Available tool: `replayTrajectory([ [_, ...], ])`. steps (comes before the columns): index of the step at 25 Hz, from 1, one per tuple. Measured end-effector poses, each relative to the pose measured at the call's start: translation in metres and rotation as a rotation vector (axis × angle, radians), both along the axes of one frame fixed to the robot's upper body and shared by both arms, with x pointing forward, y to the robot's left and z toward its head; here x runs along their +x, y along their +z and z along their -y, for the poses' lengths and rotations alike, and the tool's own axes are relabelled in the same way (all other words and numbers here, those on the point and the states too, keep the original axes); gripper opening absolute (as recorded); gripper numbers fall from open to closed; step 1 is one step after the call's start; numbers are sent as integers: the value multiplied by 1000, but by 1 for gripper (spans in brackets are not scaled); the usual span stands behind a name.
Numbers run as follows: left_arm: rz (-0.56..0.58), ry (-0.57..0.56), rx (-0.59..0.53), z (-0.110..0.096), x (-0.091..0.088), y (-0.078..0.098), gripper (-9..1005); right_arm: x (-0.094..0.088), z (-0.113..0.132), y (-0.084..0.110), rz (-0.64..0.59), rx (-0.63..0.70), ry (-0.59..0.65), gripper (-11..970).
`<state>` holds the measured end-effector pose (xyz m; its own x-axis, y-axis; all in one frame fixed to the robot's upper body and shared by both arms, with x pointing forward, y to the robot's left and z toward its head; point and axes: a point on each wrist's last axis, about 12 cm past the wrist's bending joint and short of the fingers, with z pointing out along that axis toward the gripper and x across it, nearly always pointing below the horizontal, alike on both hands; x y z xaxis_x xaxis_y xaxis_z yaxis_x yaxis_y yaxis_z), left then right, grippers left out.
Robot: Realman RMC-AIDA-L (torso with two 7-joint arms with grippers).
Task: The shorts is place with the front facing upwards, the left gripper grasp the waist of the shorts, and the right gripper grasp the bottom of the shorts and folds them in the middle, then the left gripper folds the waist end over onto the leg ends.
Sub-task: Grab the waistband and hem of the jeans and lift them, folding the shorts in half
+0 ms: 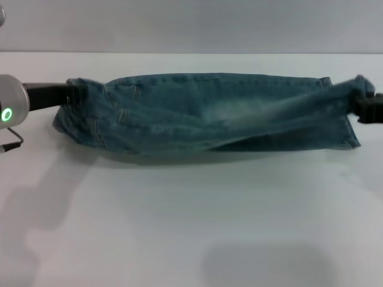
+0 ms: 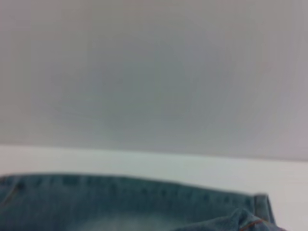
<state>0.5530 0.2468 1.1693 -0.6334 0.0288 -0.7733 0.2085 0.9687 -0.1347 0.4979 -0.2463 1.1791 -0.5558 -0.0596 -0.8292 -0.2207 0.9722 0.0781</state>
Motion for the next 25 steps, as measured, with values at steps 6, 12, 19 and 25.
replayTrajectory([
  [6, 60, 4, -21, 3, 4, 0, 176, 2, 7, -8, 86, 42, -51, 72],
  [12, 92, 14, -61, 5, 7, -2, 177, 3, 15, -16, 105, 92, -92, 72],
  [19, 109, 23, -92, 6, 11, -6, 175, 9, 23, -32, 129, 96, -133, 71],
  [25, 163, 20, -109, 12, 15, -7, 176, 14, 29, -47, 171, 122, -176, 72],
])
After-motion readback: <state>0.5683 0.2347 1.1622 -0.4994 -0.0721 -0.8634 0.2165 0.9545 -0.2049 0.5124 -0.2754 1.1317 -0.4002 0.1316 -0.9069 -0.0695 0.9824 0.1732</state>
